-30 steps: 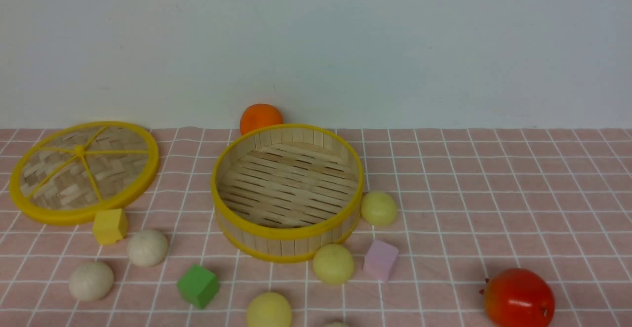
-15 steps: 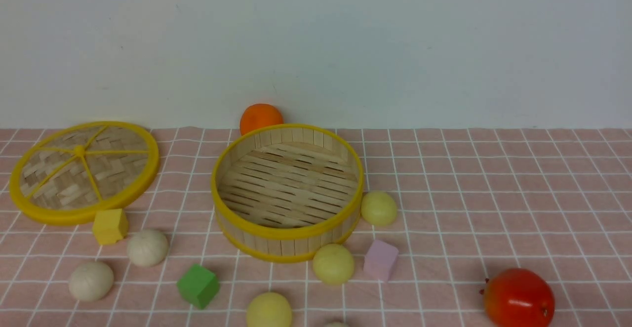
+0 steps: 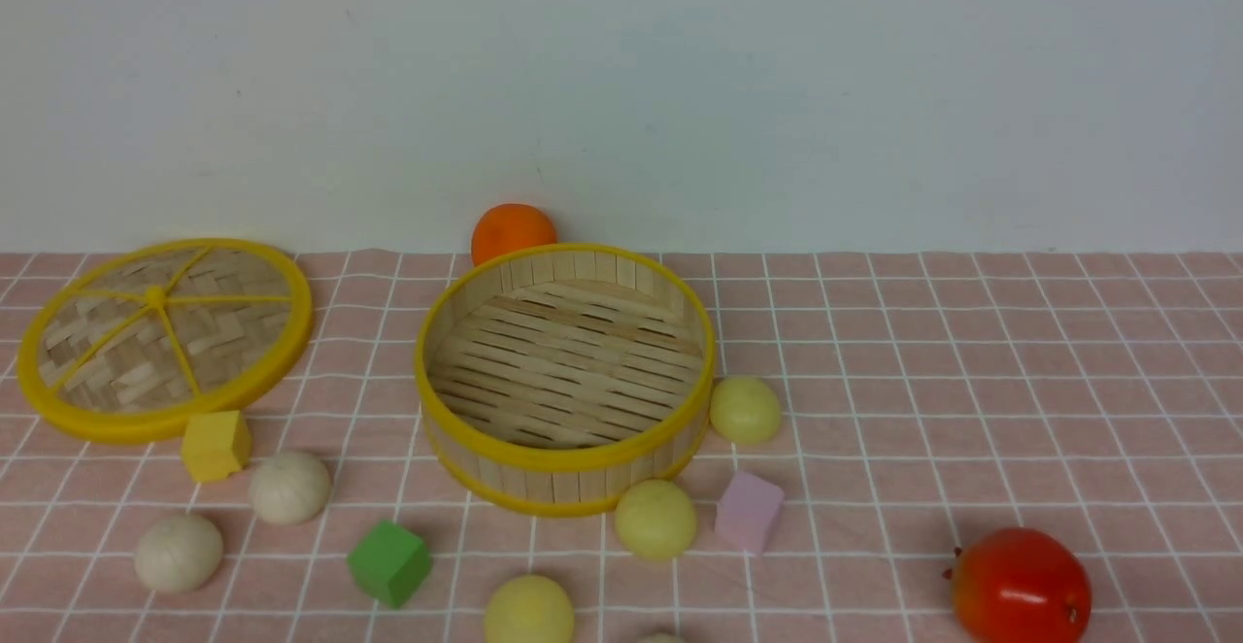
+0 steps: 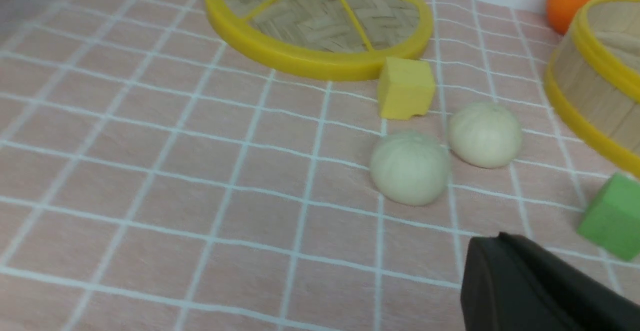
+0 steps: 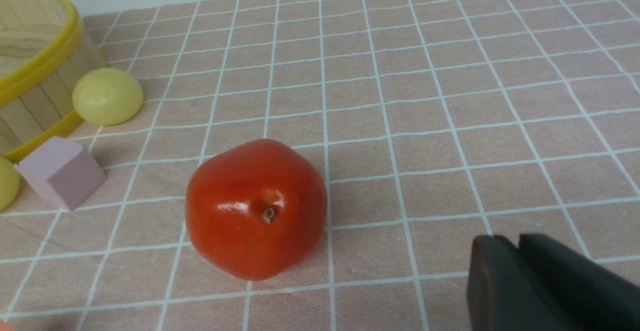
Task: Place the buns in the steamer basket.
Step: Use the right arm to grab a steamed stuffed bun, then use the right arm to put the steamed stuffed bun into the steamer, then use the right arm to grab a steamed stuffed bun, then use the right arm to put the steamed stuffed bun into the steamer, then use the right arm to grab a steamed stuffed bun, then use the right arm to put the steamed stuffed bun into the steamer
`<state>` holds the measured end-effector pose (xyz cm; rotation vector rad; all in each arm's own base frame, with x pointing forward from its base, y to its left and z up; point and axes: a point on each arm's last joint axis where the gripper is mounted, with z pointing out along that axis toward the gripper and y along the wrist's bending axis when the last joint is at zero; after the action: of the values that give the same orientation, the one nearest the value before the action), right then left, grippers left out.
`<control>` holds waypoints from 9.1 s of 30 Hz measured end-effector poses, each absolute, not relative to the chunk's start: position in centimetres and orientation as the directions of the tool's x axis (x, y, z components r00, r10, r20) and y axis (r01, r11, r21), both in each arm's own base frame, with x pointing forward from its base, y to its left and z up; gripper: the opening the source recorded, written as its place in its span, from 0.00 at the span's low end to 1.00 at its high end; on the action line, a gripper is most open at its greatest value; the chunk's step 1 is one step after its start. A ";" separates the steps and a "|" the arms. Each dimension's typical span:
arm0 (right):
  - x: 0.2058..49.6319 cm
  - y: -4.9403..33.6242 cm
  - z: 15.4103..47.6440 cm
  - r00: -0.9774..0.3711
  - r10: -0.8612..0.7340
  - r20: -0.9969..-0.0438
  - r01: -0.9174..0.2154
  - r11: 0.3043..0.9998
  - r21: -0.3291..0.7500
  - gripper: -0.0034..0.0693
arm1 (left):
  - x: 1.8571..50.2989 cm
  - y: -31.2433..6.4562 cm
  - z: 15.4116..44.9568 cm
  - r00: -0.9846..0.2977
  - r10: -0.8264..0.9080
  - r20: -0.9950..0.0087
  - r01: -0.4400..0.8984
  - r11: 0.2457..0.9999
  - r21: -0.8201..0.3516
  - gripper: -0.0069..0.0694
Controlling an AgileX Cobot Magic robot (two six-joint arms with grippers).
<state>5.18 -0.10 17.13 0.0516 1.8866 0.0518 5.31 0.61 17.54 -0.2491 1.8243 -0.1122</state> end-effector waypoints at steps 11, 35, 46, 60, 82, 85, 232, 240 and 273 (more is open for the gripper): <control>5.7 0.3 19.9 -0.003 0.262 -0.965 -0.050 0.964 0.262 0.20 | 5.6 0.0 18.7 -0.107 -0.369 -0.923 -0.033 0.929 -0.367 0.13; 7.9 -0.4 42.8 0.010 0.436 -0.900 0.039 0.899 0.436 0.23 | 5.1 -0.2 35.5 0.238 -0.656 -0.717 0.251 0.754 -0.607 0.15; 17.7 2.6 36.7 -0.647 0.177 -0.742 -0.021 0.968 0.249 0.25 | 7.6 -0.1 33.9 -0.222 -0.617 -0.755 -0.149 0.787 -0.599 0.16; 30.5 14.2 28.8 -0.744 -0.400 -0.536 -0.549 0.823 0.148 0.61 | 7.4 -1.5 33.2 -0.371 -0.522 -0.768 -0.030 0.833 -0.552 0.18; 39.7 17.4 18.6 -0.737 -0.423 -0.527 -0.527 0.848 0.056 0.60 | 7.2 -2.8 33.9 -0.338 -0.235 -0.911 0.246 0.913 -0.327 0.20; 40.1 17.6 17.0 -0.752 -0.410 -0.517 -0.513 0.855 0.069 0.56 | 7.2 -2.8 33.9 -0.339 -0.235 -0.911 0.246 0.913 -0.327 0.20; 22.2 27.0 22.4 -0.834 -0.486 -0.261 -0.529 0.839 0.128 0.54 | 6.9 -3.2 33.4 -0.401 -0.247 -0.882 0.253 0.896 -0.366 0.33; 22.5 27.2 20.1 -0.834 -0.443 -0.328 -0.508 0.849 0.145 0.52 | 6.9 -3.2 33.4 -0.405 -0.249 -0.880 0.253 0.894 -0.369 0.33; 41.4 23.6 29.9 -0.737 -0.171 -0.654 -0.446 0.850 0.281 0.09 | 6.9 -3.2 33.3 -0.415 -0.244 -0.877 0.253 0.895 -0.369 0.37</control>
<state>41.40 23.60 29.87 -0.4471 2.3831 0.5652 6.87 -3.20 33.33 0.0063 1.9227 -0.5457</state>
